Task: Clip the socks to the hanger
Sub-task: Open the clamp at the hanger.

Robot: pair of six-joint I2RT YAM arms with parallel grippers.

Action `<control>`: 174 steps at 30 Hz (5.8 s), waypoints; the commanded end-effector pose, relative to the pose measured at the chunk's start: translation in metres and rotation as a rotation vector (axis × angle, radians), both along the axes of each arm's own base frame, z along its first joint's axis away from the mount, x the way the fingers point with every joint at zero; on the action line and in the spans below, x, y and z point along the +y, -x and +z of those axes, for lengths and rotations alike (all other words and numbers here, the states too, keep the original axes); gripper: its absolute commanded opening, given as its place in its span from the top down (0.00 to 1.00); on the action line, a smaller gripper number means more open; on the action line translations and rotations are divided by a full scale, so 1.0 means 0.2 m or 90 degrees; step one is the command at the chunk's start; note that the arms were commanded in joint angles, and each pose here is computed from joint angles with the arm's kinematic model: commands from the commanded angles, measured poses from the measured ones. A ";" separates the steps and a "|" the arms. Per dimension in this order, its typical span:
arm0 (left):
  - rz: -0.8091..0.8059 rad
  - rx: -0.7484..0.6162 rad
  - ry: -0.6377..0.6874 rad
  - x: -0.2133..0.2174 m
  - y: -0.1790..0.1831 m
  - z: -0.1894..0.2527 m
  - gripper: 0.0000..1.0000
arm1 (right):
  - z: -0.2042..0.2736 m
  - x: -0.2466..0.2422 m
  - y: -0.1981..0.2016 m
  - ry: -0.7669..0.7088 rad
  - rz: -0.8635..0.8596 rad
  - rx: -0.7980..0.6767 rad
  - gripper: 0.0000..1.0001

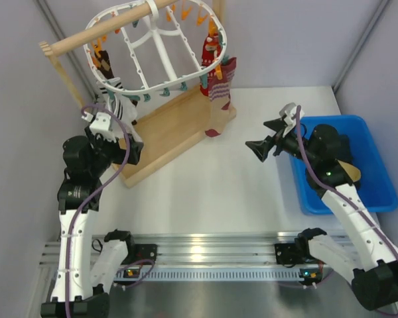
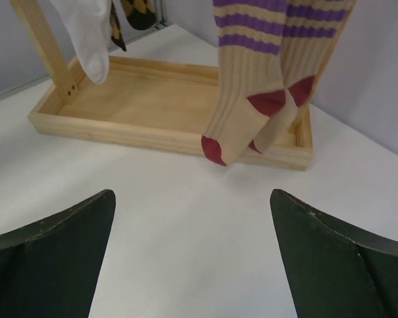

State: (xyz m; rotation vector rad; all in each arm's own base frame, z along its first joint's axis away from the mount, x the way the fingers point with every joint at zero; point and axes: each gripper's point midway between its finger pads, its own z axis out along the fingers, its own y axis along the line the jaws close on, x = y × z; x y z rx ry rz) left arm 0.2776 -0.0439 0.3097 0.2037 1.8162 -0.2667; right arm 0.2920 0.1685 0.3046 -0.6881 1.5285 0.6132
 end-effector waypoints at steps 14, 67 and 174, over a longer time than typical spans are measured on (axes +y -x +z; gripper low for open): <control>-0.315 -0.178 0.051 -0.38 0.30 0.34 0.06 | 0.52 0.64 -0.13 -0.089 0.173 -0.329 0.13; -0.291 -0.186 0.115 -0.63 -0.13 0.79 0.27 | 0.62 1.22 -0.41 -0.136 0.101 -0.389 0.78; -0.060 -0.027 0.259 -0.68 -0.57 0.60 0.39 | 0.48 1.27 -0.41 -0.110 0.103 -0.283 1.00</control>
